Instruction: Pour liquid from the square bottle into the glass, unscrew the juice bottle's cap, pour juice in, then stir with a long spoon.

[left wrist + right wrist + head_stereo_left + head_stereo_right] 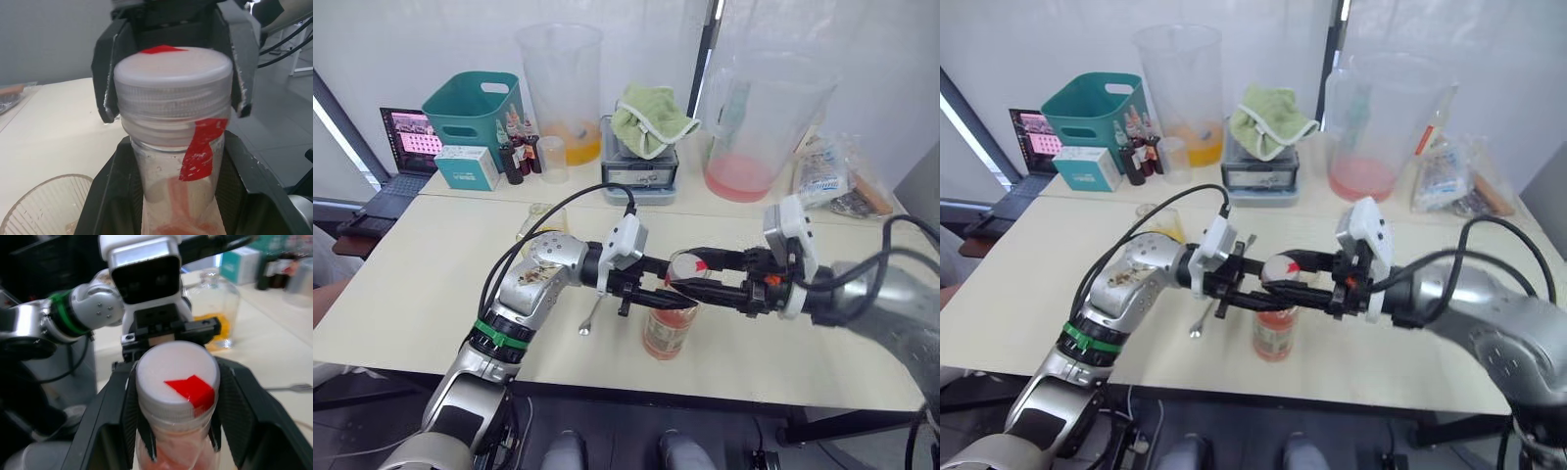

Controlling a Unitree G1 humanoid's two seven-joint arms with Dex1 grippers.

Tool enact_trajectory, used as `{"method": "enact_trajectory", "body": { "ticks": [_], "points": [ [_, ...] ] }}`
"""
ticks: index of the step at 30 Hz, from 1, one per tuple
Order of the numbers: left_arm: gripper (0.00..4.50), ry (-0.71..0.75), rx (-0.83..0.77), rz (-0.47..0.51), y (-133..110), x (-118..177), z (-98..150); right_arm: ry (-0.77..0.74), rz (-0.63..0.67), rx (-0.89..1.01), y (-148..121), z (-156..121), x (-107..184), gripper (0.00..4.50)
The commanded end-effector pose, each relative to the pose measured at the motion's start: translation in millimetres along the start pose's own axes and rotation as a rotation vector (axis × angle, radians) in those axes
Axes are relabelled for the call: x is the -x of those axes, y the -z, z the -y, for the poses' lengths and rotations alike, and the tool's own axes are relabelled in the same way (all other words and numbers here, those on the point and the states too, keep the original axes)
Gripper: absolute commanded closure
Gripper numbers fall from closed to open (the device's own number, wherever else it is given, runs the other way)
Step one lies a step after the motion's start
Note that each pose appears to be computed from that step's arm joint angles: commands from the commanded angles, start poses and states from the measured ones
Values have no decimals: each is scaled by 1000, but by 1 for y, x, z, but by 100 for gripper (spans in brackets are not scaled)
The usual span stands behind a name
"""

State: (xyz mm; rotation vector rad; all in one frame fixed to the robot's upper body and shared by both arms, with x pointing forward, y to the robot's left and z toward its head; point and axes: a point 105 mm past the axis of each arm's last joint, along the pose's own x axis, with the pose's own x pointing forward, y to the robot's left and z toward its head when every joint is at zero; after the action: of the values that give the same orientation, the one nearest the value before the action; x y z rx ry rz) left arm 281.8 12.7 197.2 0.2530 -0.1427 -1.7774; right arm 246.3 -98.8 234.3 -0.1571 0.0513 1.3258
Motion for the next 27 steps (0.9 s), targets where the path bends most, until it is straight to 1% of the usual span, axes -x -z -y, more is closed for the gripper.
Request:
{"method": "enact_trajectory", "body": {
  "ticks": [1, 3, 4, 8, 11, 13, 16, 18, 27],
  "points": [
    [299, 20, -24, -58, 4, -1, 4, -254, -56, -6, 6, -1, -6, 276],
    [299, 18, -24, -61, 4, 0, 5, -346, -88, -2, 6, 5, -9, 276],
    [299, 17, -23, -61, 4, 0, 5, -360, -91, 1, 5, 9, -10, 276],
    [299, 11, -25, -64, 4, 1, 4, -379, -92, 14, 3, 15, -11, 276],
    [299, 6, -26, -63, 4, 1, 3, -361, -89, 16, 2, 16, -10, 276],
    [299, 4, -26, -61, 3, 0, 2, -326, -66, 21, -3, 16, -7, 172],
    [299, 4, -27, -58, 3, -1, 2, -284, -40, 32, -10, 14, -4, 78],
    [299, 4, -27, -57, 3, -1, 2, -247, -21, 41, -15, 11, -1, 2],
    [299, -7, -26, -50, 3, -1, 1, -47, 45, 53, -25, -1, 4, 1]
  ]
}}
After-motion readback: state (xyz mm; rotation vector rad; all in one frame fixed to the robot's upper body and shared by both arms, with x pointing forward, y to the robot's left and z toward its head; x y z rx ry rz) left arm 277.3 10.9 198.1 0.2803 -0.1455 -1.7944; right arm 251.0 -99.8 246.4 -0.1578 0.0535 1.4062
